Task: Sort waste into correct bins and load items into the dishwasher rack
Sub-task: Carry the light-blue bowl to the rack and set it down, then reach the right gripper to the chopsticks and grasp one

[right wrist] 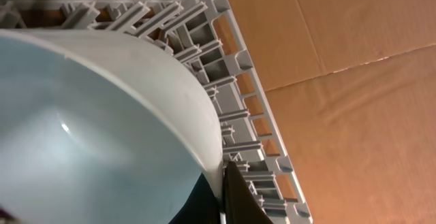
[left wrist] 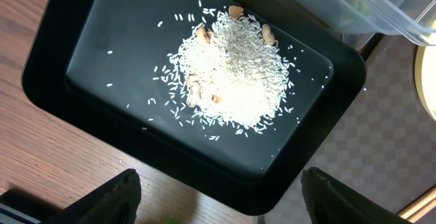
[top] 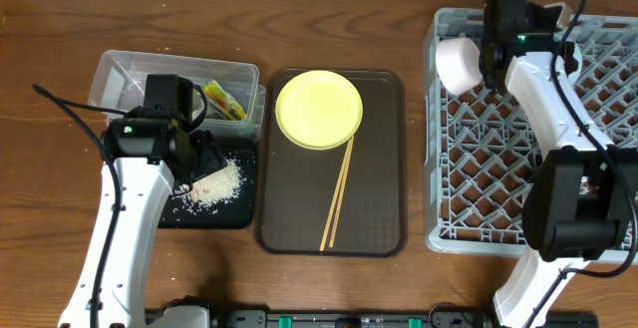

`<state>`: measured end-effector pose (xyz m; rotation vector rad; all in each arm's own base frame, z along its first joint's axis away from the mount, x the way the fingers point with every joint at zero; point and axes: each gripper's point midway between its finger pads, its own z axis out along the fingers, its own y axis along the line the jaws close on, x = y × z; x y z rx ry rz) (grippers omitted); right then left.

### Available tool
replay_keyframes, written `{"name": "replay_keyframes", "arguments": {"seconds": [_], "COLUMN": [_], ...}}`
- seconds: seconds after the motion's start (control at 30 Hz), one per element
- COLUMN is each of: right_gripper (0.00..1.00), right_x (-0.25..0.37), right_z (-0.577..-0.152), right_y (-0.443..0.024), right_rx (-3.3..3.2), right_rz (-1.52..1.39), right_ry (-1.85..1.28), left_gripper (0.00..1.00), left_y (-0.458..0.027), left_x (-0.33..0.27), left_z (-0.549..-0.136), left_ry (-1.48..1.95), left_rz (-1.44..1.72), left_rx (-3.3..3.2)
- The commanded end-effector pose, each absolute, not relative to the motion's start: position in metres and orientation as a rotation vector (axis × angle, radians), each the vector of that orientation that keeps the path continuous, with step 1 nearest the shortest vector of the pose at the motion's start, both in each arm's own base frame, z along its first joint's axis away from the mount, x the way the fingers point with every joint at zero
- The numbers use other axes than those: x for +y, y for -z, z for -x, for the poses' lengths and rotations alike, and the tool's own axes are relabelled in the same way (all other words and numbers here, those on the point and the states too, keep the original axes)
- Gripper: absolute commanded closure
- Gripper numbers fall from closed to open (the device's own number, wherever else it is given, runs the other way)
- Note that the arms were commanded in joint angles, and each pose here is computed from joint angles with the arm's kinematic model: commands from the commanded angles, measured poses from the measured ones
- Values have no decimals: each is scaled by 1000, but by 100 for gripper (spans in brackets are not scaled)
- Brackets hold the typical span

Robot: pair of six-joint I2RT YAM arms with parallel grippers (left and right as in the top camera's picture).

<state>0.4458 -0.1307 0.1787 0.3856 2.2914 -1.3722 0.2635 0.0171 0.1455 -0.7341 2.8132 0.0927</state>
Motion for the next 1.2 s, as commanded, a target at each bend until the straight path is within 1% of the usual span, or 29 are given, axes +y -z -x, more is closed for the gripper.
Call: {"name": "replay_keyframes", "arguments": {"seconds": [0.0, 0.2, 0.37, 0.47, 0.5, 0.53, 0.57, 0.6, 0.67, 0.73, 0.83, 0.97, 1.07, 1.17], "right_gripper": [99, 86, 83, 77, 74, 67, 57, 52, 43, 38, 31, 28, 27, 28], "right_x": [-116, -99, -85, -80, -79, -79, -80, -79, -78, -74, -61, -27, 17, 66], "right_z": [-445, -441, -435, -430, -429, -429, -429, -429, -428, -426, -426, -426, -423, -416], "right_y": [-164, -147, -127, -124, -125, -128, -132, -136, -149, -164, -185, -210, -219, -222], "right_rx": [2309, 2412, 2547, 2575, 2573, 2569, 2562, 2553, 2529, 2510, 2492, 2494, 2533, 2569], "right_rz": [-391, -350, -307, -319, -330, -336, -339, -343, -354, -369, -387, -360, -259, -71], "right_ry": [1342, 1239, 1105, 1071, 1068, 1064, 1061, 1053, 1029, 971, 792, 442, 94, -214], "left_gripper": [21, 21, 22, 21, 22, 22, 21, 21, 21, 21, 21, 21, 21, 21], "left_y": [-146, -146, -146, -146, -146, -146, -146, -146, -146, -146, -146, -146, -146, -146], "left_x": [22, 22, 22, 22, 22, 22, 22, 22, 22, 22, 22, 22, 22, 22], "left_z": [-263, -263, -263, -263, -263, -263, -263, -263, -263, -263, -263, -263, -263, -263], "left_ry": [-119, -119, -120, -120, -120, -120, -120, -120, -120, -120, -120, -120, -120, -120], "left_rz": [755, 755, 756, 756, 756, 755, 756, 756, 755, 755, 756, 756, 756, 756], "left_rx": [2802, 2802, 2803, 2804, 2804, 2804, 2804, 2804, 2804, 2804, 2804, 2804, 2804, 2804]}}
